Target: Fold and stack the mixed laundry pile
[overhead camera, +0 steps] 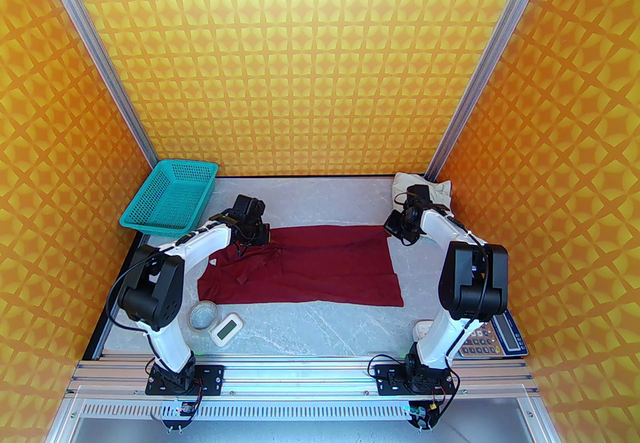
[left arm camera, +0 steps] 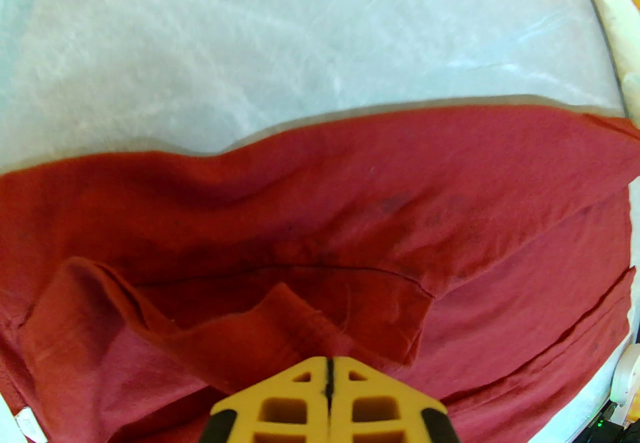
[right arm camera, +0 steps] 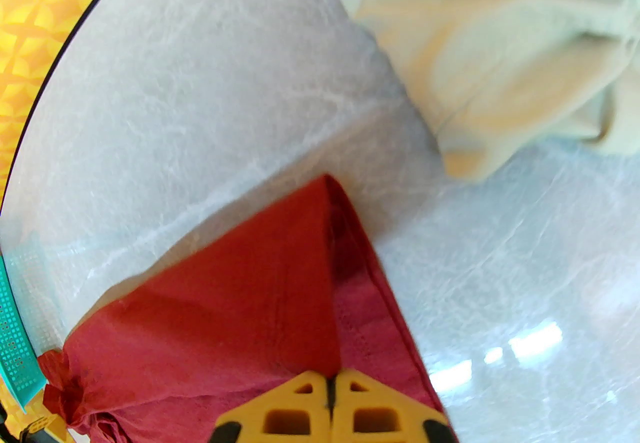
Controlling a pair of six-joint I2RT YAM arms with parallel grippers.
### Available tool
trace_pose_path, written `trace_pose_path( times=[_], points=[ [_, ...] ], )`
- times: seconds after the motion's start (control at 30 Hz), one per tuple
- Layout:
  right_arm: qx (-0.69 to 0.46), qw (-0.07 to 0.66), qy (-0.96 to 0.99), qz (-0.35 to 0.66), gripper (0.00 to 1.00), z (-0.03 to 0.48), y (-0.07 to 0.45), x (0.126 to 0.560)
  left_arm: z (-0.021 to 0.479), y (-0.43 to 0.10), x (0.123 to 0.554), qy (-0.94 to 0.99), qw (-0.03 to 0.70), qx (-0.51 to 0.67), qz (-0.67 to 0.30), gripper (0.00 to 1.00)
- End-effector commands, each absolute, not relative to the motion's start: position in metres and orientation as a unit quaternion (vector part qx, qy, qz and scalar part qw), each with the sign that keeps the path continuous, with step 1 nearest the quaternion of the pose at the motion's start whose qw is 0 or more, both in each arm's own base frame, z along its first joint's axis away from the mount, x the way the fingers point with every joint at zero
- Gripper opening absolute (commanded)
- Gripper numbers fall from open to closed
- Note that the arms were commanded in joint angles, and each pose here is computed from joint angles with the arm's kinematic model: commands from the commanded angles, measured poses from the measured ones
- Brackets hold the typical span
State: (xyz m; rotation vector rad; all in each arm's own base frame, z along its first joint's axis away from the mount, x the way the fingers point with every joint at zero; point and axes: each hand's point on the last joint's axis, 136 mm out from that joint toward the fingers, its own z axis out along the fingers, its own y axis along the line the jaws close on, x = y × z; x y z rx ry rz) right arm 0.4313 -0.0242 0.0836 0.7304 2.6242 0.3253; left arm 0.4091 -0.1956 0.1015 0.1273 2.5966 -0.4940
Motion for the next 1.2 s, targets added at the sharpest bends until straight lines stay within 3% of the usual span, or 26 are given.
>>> trace_pose_path(
  times=[0.0,0.27,0.33,0.4,0.43,0.47,0.57,0.73,0.9,1.17],
  points=[
    [0.261,0.197,0.940,0.095,0.00,0.090,-0.036,0.425,0.116,-0.196,0.397,0.949,0.246,0.057,-0.190,0.00],
    [0.265,0.165,0.947,0.070,0.00,0.063,-0.044,0.402,0.091,-0.196,0.370,0.959,0.209,0.058,-0.183,0.02],
    [0.265,0.151,0.949,0.078,0.00,0.052,-0.040,0.396,0.077,-0.193,0.363,0.964,0.192,0.048,-0.179,0.11],
    [0.266,0.141,0.950,0.081,0.22,0.043,-0.038,0.389,0.068,-0.188,0.360,0.967,0.185,0.036,-0.171,0.34],
    [0.265,0.138,0.951,0.080,0.28,0.041,-0.037,0.385,0.068,-0.188,0.359,0.967,0.187,0.034,-0.169,0.44],
    [0.263,0.138,0.952,0.078,0.33,0.042,-0.037,0.382,0.070,-0.187,0.359,0.967,0.189,0.031,-0.168,0.47],
    [0.258,0.147,0.952,0.069,0.37,0.053,-0.039,0.376,0.090,-0.180,0.362,0.964,0.210,0.028,-0.158,0.47],
    [0.228,0.160,0.956,0.093,0.37,0.069,-0.009,0.385,0.106,-0.171,0.370,0.961,0.227,0.026,-0.154,0.36],
    [0.206,0.162,0.957,0.127,0.37,0.051,0.028,0.410,0.075,-0.162,0.401,0.968,0.208,0.005,-0.140,0.30],
    [0.210,0.118,0.967,0.080,0.38,0.005,0.010,0.426,0.022,-0.134,0.426,0.974,0.178,-0.053,-0.129,0.30]
  ],
)
